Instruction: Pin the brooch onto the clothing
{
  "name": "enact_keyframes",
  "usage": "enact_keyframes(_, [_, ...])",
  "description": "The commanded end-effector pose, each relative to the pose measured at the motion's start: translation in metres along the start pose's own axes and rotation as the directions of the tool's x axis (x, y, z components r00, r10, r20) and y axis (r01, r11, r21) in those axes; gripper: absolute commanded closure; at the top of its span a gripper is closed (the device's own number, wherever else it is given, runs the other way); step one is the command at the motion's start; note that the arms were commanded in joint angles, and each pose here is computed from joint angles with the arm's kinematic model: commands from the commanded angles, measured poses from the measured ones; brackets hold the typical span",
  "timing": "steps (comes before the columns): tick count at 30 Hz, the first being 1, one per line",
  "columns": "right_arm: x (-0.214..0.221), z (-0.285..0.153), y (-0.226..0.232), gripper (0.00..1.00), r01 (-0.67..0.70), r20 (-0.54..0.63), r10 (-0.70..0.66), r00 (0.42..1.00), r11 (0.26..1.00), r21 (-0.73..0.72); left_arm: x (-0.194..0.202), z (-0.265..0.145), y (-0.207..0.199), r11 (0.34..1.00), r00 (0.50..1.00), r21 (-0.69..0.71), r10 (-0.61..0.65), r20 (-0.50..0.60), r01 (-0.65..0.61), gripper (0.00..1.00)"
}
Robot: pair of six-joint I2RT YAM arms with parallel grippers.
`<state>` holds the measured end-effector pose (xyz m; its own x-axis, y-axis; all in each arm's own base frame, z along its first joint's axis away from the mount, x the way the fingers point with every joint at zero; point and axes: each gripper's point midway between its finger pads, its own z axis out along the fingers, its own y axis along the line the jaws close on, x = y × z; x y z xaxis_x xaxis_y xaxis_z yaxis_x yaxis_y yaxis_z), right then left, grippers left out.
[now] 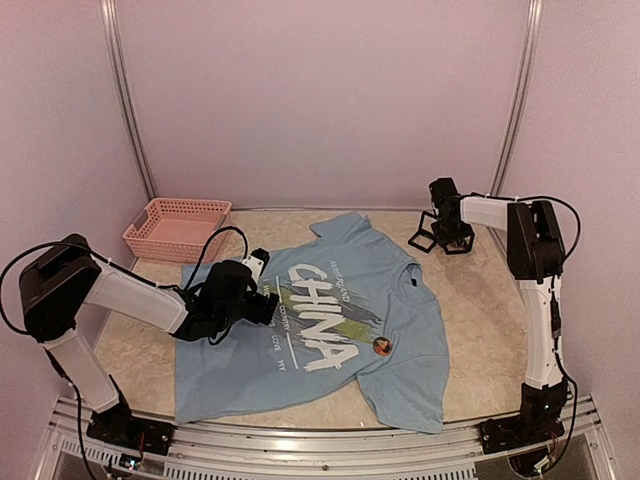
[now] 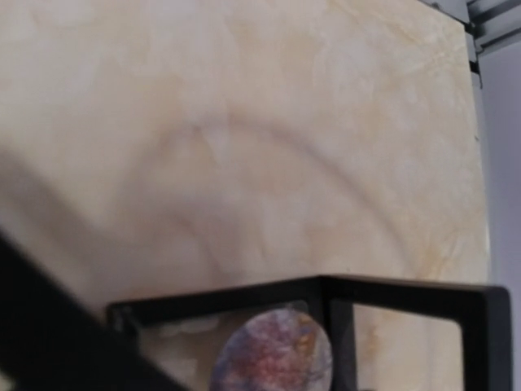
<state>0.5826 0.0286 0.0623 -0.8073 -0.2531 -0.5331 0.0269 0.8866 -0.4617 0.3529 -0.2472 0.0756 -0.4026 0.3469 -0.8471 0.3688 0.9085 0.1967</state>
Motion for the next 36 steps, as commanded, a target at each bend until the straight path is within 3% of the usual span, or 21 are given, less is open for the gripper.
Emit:
enact_keyframes(1, [-0.002,0.007,-0.015,0.53,0.060,-0.007,-0.060,0.998,0.994,0.094,-0.011,0.004,-0.004,0.999,1.000,0.027,-0.019,0.021,0.019,0.07])
enact_keyframes(14, [0.015,0.021,-0.005,0.56,0.199,-0.043,-0.195,0.980,0.972,0.125,-0.006,0.006,-0.003,0.999,1.000,0.033,-0.030,0.007,0.030,0.07])
enact_keyframes(24, [0.013,0.026,0.017,0.57,0.266,-0.021,-0.265,0.964,0.964,0.019,-0.004,0.009,-0.002,0.999,0.999,0.036,-0.034,-0.003,0.034,0.07])
enact_keyframes(36, [0.022,0.032,0.000,0.63,0.396,-0.092,-0.385,0.918,0.895,0.203,-0.005,0.010,0.001,0.999,0.999,0.035,-0.040,-0.001,0.040,0.07])
